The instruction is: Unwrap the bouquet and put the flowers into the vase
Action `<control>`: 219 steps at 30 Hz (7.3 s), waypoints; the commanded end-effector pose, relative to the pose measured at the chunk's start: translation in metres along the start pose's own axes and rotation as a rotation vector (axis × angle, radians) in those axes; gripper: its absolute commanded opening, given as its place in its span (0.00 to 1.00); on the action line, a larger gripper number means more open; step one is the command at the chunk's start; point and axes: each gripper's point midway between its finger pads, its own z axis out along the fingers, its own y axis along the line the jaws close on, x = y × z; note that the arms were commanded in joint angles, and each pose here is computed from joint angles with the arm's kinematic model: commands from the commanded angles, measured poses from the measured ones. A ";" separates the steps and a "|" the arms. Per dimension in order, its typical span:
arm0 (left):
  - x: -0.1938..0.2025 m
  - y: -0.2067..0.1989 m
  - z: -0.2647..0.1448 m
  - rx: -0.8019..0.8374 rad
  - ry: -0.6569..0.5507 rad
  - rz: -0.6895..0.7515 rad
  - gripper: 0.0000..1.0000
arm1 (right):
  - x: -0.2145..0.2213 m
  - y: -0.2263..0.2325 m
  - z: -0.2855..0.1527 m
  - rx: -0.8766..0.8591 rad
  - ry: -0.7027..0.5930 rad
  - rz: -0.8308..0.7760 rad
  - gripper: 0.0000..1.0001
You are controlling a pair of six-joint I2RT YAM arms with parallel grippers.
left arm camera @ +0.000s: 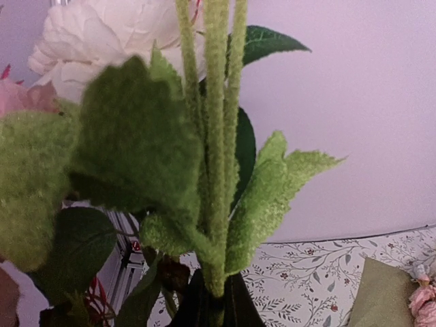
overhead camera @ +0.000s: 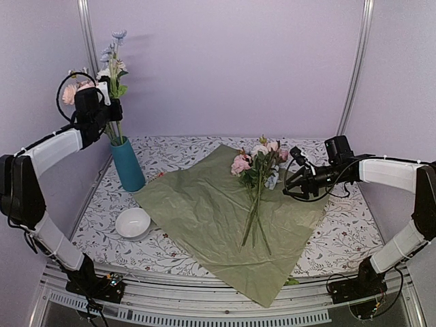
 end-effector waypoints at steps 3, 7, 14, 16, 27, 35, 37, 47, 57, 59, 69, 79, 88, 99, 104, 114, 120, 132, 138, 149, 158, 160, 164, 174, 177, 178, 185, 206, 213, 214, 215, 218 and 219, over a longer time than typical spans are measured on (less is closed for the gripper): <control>-0.009 0.008 -0.022 -0.019 -0.021 -0.036 0.18 | -0.008 -0.002 -0.001 -0.002 -0.006 -0.017 0.64; -0.016 0.009 -0.040 -0.016 -0.032 -0.061 0.33 | -0.009 -0.003 -0.001 0.001 -0.005 -0.021 0.64; -0.016 0.002 -0.077 0.017 -0.022 -0.102 0.49 | -0.008 -0.004 -0.001 0.003 -0.002 -0.021 0.64; -0.020 -0.002 -0.088 0.035 -0.026 -0.111 0.54 | -0.008 -0.004 -0.001 -0.003 -0.002 -0.018 0.64; -0.006 0.009 -0.086 -0.043 0.099 -0.101 0.62 | -0.006 -0.005 0.002 -0.011 0.005 -0.003 0.64; 0.018 0.017 -0.094 -0.095 0.210 -0.127 0.63 | -0.005 -0.006 0.002 -0.009 0.009 -0.002 0.65; 0.030 0.016 -0.098 -0.090 0.248 -0.131 0.63 | -0.005 -0.006 0.003 -0.011 0.009 0.000 0.64; 0.065 -0.011 -0.137 0.009 0.380 -0.143 0.58 | -0.004 -0.005 0.004 -0.020 0.012 0.005 0.65; 0.046 -0.198 -0.194 0.665 0.383 -0.110 0.37 | -0.008 -0.019 0.003 0.042 0.009 0.035 0.64; 0.051 -0.235 -0.204 0.765 0.402 -0.110 0.38 | -0.010 -0.024 0.000 0.070 0.005 0.039 0.63; 0.140 -0.393 -0.236 1.103 0.643 -0.078 0.35 | -0.010 -0.049 -0.022 0.173 -0.029 0.076 0.62; 0.261 -0.461 -0.239 1.077 0.960 -0.110 0.39 | -0.006 -0.051 -0.024 0.163 -0.032 0.084 0.62; 0.315 -0.479 -0.232 1.046 1.051 -0.121 0.41 | -0.004 -0.049 -0.022 0.145 -0.030 0.090 0.62; 0.343 -0.494 -0.228 1.044 1.097 -0.128 0.36 | -0.002 -0.048 -0.021 0.132 -0.028 0.090 0.62; 0.356 -0.504 -0.222 1.034 1.124 -0.139 0.29 | -0.002 -0.048 -0.020 0.128 -0.028 0.092 0.63; 0.286 -0.507 -0.214 1.027 0.981 -0.206 0.03 | -0.038 -0.036 -0.040 0.136 -0.075 0.081 0.62; 0.246 -0.496 -0.215 1.023 0.885 -0.246 0.00 | -0.053 -0.031 -0.043 0.074 -0.076 0.132 0.63; 0.156 -0.471 -0.231 1.146 0.534 -0.483 0.00 | -0.076 0.000 -0.034 -0.228 -0.126 0.288 0.66; 0.127 -0.462 -0.234 1.185 0.393 -0.572 0.00 | -0.079 0.044 -0.005 -0.345 -0.069 0.239 0.71; 0.090 -0.451 -0.244 1.256 0.253 -0.687 0.00 | -0.060 0.081 0.037 -0.413 0.018 0.204 0.67; 0.090 -0.443 -0.238 1.223 0.216 -0.695 0.26 | -0.048 0.091 0.041 -0.479 0.034 0.221 0.00; 0.090 -0.438 -0.230 1.195 0.207 -0.697 0.39 | -0.045 0.092 0.042 -0.476 0.037 0.213 0.00; 0.082 -0.424 -0.209 1.147 0.177 -0.716 0.47 | -0.038 0.092 0.044 -0.464 0.054 0.202 0.00; 0.062 -0.409 -0.165 1.085 0.129 -0.726 0.49 | -0.033 0.099 0.047 -0.467 0.073 0.183 0.00; 0.060 -0.411 -0.161 1.093 0.136 -0.732 0.46 | -0.033 0.100 0.048 -0.460 0.077 0.173 0.00; 0.060 -0.410 -0.161 1.096 0.135 -0.738 0.44 | -0.032 0.100 0.048 -0.459 0.078 0.170 0.00; 0.052 -0.412 -0.165 1.141 0.123 -0.746 0.13 | -0.030 0.099 0.051 -0.448 0.087 0.166 0.00; 0.008 -0.312 -0.203 0.891 0.118 -0.269 0.00 | -0.028 0.023 -0.015 -0.030 -0.059 -0.094 0.67; -0.050 -0.190 -0.184 0.526 -0.002 -0.175 0.00 | -0.021 0.010 -0.004 -0.046 -0.033 -0.038 0.68; -0.059 -0.174 -0.181 0.479 -0.018 -0.166 0.00 | -0.020 0.010 -0.004 -0.049 -0.031 -0.035 0.68; -0.070 -0.158 -0.178 0.429 -0.040 -0.152 0.00 | -0.019 0.010 -0.004 -0.050 -0.030 -0.034 0.68; -0.098 -0.115 -0.172 0.277 -0.102 -0.117 0.00 | -0.019 0.009 -0.004 -0.038 -0.026 -0.043 0.68; -0.106 -0.100 -0.169 0.216 -0.125 -0.121 0.00 | -0.019 0.009 -0.005 -0.033 -0.026 -0.046 0.68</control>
